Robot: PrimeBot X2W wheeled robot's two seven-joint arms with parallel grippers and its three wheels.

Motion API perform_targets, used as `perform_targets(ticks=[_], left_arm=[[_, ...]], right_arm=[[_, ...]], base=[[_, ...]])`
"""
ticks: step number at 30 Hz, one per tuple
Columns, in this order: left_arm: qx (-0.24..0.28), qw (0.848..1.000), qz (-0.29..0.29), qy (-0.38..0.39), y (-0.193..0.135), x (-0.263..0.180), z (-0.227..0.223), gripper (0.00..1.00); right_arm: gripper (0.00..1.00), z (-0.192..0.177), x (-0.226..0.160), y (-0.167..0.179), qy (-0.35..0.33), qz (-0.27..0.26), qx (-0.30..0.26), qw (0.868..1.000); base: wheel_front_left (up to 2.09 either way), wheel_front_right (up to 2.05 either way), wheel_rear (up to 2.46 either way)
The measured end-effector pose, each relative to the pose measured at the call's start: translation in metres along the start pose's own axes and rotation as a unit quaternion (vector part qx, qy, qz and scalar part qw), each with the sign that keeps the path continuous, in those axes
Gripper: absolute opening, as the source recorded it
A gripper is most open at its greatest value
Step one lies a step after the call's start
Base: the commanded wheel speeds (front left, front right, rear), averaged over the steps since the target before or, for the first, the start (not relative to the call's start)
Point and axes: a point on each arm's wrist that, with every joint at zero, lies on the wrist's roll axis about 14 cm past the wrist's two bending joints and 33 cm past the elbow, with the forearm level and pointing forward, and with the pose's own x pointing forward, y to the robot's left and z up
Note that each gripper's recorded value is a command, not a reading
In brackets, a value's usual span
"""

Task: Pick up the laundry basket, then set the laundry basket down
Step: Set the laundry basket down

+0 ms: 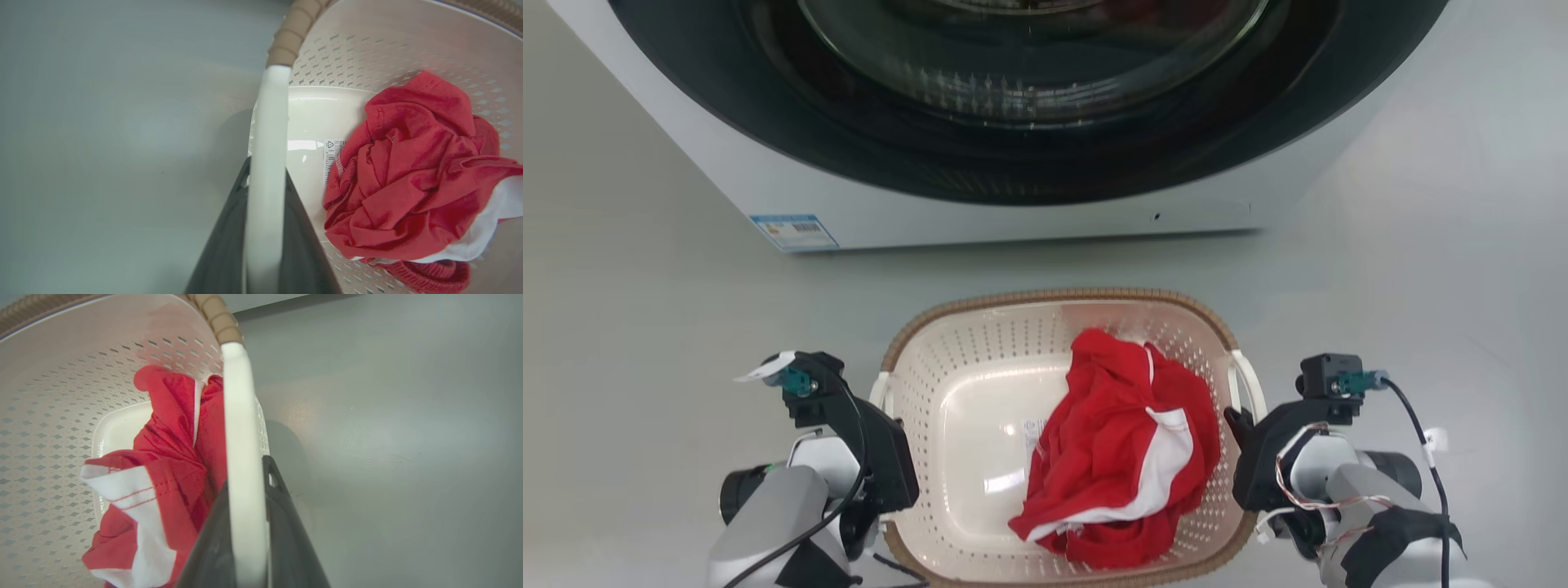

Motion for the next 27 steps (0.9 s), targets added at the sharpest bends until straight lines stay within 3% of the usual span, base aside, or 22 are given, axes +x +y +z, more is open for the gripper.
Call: perform_targets(ticks=[27], left_arm=[[-0.001, 1.0, 0.012, -0.018, 0.029, 0.1, 0.01, 0.0]], right_arm=[[0.0, 0.0, 0.099, -0.033, -0.002, -0.009, 0.003, 1.0]], base=[[0.0, 0.0, 0.0]])
